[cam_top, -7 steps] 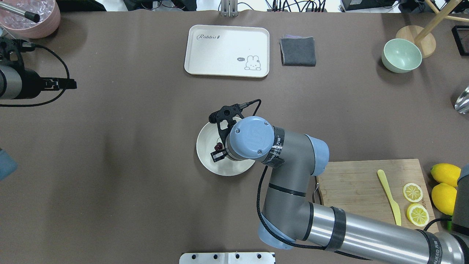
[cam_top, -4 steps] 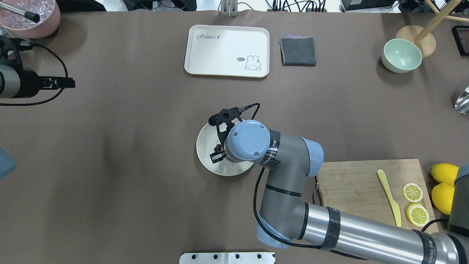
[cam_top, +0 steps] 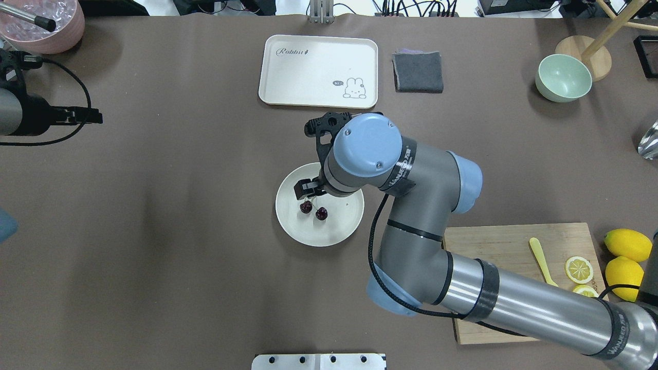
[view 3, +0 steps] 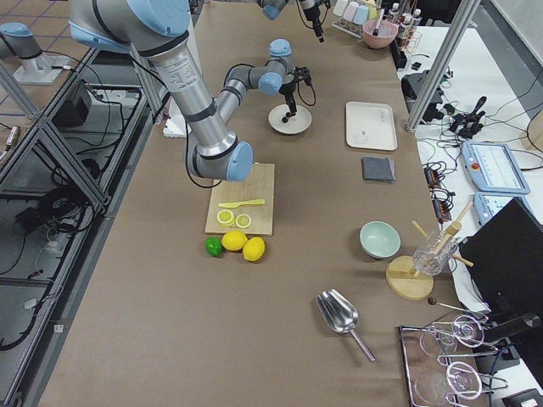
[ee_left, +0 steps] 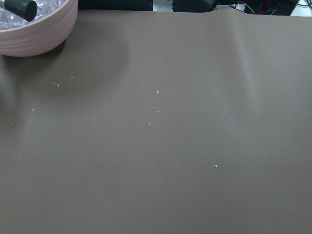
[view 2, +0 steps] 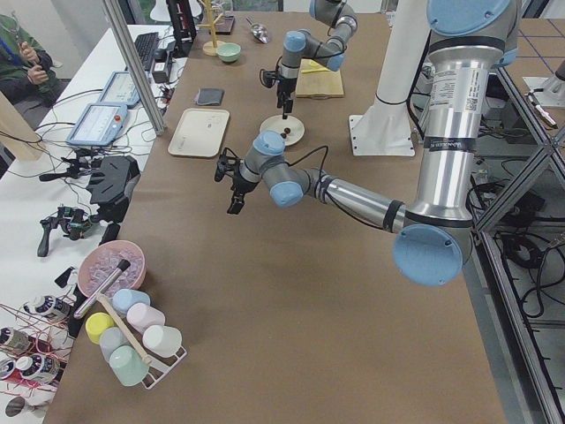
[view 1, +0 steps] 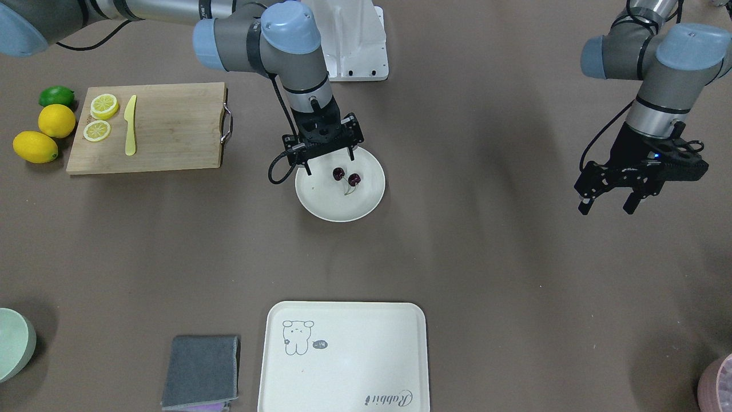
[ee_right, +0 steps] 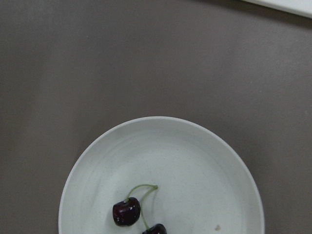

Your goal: Place red cherry on plate

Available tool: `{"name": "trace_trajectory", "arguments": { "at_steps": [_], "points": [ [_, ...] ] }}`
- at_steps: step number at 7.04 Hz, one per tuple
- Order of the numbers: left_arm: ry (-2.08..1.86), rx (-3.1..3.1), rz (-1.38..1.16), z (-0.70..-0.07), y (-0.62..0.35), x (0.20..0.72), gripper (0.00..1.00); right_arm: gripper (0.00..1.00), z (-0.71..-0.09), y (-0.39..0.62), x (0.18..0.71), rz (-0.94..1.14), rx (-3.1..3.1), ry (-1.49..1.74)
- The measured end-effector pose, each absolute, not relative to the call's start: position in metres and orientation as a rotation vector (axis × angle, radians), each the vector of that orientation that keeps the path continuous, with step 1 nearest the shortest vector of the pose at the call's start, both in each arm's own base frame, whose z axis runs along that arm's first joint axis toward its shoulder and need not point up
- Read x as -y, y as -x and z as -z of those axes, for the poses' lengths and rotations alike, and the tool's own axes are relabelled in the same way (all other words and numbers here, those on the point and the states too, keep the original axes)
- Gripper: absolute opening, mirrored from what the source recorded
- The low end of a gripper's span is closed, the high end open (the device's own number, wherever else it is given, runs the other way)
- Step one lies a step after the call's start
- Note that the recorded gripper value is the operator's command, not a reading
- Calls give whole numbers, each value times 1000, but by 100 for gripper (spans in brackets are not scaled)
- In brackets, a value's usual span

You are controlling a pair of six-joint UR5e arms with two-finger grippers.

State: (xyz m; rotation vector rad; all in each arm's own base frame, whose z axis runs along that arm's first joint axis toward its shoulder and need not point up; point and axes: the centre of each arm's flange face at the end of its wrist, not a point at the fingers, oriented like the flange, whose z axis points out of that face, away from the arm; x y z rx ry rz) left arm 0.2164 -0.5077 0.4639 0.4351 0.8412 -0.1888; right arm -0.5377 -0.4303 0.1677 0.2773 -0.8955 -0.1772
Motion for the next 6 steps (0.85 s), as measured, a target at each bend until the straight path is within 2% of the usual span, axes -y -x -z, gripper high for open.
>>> {"name": "trace_trajectory", "arguments": {
  "at_steps": [3,4,6],
  "points": [
    [-385,-818,63,-516,-84,503,98,100,-166,378,494,127,931,-203],
    [-387,-780,23,-537,-30,495,98,100,-190,310,514,129,951,-190],
    [-361,-706,-22,-563,50,485,98,100,-292,196,537,176,893,-189]
  ]
}}
